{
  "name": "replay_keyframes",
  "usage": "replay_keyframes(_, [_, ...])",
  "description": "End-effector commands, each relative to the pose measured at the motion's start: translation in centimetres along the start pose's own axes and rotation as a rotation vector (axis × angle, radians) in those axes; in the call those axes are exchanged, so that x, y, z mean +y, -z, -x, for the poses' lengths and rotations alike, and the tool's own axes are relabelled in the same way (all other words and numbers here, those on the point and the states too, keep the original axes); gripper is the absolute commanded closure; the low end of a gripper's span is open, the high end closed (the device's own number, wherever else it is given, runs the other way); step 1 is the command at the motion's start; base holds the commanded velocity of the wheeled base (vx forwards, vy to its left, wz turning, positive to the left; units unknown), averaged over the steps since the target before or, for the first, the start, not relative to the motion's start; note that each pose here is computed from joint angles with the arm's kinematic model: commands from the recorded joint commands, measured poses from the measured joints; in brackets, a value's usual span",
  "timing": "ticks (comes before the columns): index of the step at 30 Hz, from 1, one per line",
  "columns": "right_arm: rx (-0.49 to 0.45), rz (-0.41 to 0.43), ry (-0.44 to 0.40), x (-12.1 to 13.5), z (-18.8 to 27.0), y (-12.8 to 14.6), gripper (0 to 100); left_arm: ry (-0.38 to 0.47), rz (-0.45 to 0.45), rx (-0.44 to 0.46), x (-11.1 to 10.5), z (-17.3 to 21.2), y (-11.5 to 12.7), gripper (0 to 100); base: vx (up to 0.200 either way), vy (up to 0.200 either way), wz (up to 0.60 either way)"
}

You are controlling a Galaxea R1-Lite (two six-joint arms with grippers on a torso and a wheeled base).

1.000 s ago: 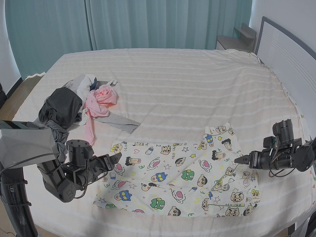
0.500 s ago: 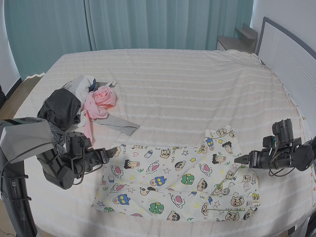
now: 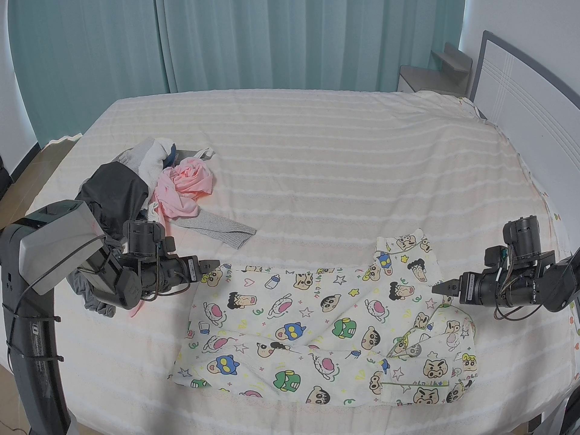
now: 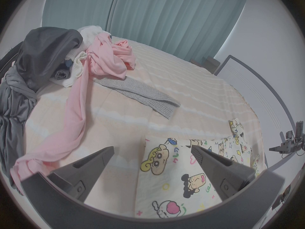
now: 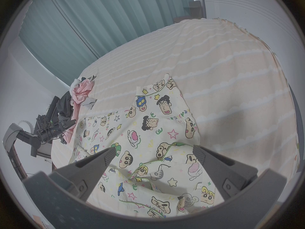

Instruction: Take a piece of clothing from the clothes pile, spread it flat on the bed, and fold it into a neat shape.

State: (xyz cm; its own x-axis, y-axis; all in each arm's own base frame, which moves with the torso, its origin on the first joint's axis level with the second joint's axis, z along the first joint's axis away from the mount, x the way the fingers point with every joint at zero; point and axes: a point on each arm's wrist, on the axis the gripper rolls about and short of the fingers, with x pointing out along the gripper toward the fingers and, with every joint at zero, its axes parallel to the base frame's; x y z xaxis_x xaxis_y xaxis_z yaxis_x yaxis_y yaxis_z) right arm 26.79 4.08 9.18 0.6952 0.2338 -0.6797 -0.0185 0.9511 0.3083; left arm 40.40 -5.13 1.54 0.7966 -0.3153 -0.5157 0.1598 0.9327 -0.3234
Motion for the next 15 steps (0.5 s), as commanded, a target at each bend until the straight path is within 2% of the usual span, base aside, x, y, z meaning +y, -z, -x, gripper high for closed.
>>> replay_keyframes(1, [0.013,-0.012,0.008,-0.3,-0.7,0.2,0,-0.004,0.008,-0.018,1.0,-0.7,-0.5,0,0.000,0.000,0.00])
replay_keyframes(10, [-0.045,-0.004,-0.004,0.0,-0.1,-0.4,0,0.051,0.002,-0.011,1.5,-2.9,-0.2,0,0.000,0.000,0.00])
replay_keyframes(15, [-0.047,-0.004,0.027,-0.1,-0.1,-0.2,0,0.092,0.006,0.005,1.3,-2.9,0.0,0,0.000,0.000,0.00])
